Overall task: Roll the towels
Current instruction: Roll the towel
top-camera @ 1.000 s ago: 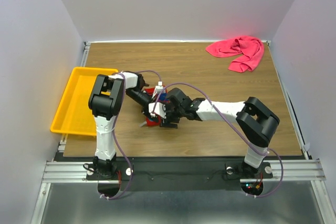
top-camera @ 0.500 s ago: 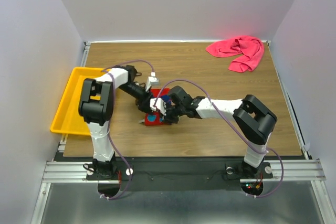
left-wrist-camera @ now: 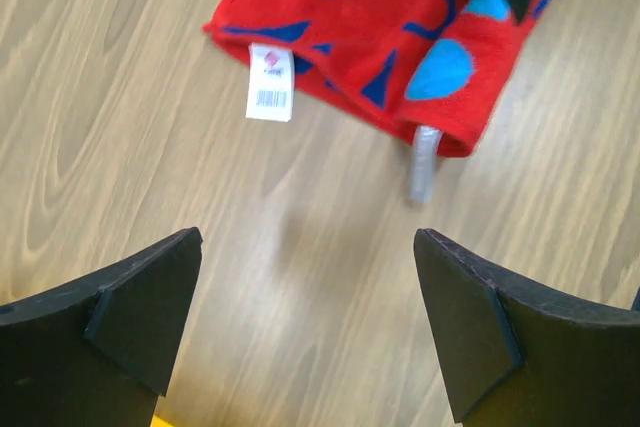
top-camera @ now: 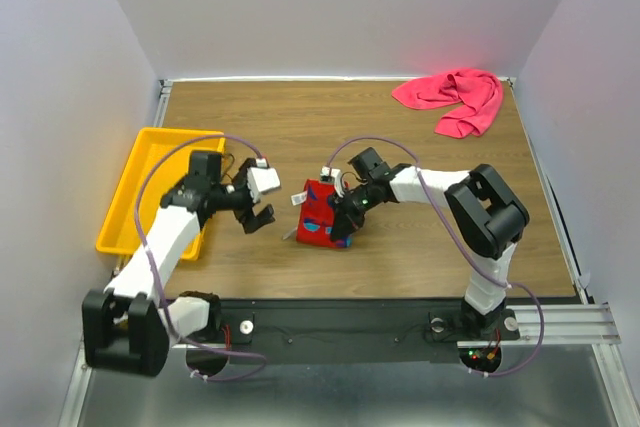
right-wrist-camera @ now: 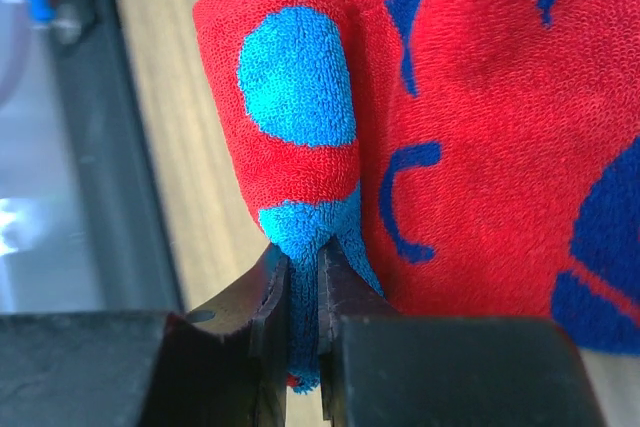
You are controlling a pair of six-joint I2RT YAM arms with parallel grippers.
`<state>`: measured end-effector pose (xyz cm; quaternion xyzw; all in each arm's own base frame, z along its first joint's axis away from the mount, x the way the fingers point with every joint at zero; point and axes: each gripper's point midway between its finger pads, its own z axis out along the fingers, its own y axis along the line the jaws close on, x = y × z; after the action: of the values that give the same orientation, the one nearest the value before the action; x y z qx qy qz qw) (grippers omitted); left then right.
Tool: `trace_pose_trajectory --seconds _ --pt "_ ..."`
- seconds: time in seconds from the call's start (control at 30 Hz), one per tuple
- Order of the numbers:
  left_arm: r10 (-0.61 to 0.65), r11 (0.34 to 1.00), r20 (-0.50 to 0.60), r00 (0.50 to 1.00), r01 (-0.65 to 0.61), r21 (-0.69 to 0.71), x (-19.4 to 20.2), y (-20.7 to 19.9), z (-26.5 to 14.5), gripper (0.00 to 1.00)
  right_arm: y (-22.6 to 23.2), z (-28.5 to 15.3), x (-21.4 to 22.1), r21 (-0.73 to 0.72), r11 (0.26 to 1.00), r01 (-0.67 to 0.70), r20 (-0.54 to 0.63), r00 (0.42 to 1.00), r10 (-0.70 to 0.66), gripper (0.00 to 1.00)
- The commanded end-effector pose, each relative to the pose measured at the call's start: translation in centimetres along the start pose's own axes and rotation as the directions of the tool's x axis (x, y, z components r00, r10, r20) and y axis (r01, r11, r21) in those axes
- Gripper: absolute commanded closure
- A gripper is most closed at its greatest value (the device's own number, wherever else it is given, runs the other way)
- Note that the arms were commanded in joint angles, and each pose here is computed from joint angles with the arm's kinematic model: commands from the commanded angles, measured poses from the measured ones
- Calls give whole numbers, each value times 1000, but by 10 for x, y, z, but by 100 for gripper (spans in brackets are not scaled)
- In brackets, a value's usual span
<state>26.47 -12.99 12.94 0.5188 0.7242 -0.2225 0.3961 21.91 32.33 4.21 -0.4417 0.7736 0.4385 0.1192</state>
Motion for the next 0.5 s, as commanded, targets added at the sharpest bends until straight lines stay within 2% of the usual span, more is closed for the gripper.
trace_pose_trajectory --seconds 0.0,0.13,0.27,0.47 --pt "183 973 21 983 -178 -148 -15 -3 6 1 17 4 27 -120 964 -239 -120 967 225 99" --pt "312 942 30 950 -305 -138 -27 -39 31 1 15 12 29 -208 923 -323 -151 943 296 99" --pt "403 910 -14 915 -402 -104 -28 -64 53 1 9 17 29 -229 903 -365 -174 928 330 99" --pt "489 871 -60 870 -491 -19 -24 -90 83 1 2 23 27 -255 860 -442 -198 894 401 97"
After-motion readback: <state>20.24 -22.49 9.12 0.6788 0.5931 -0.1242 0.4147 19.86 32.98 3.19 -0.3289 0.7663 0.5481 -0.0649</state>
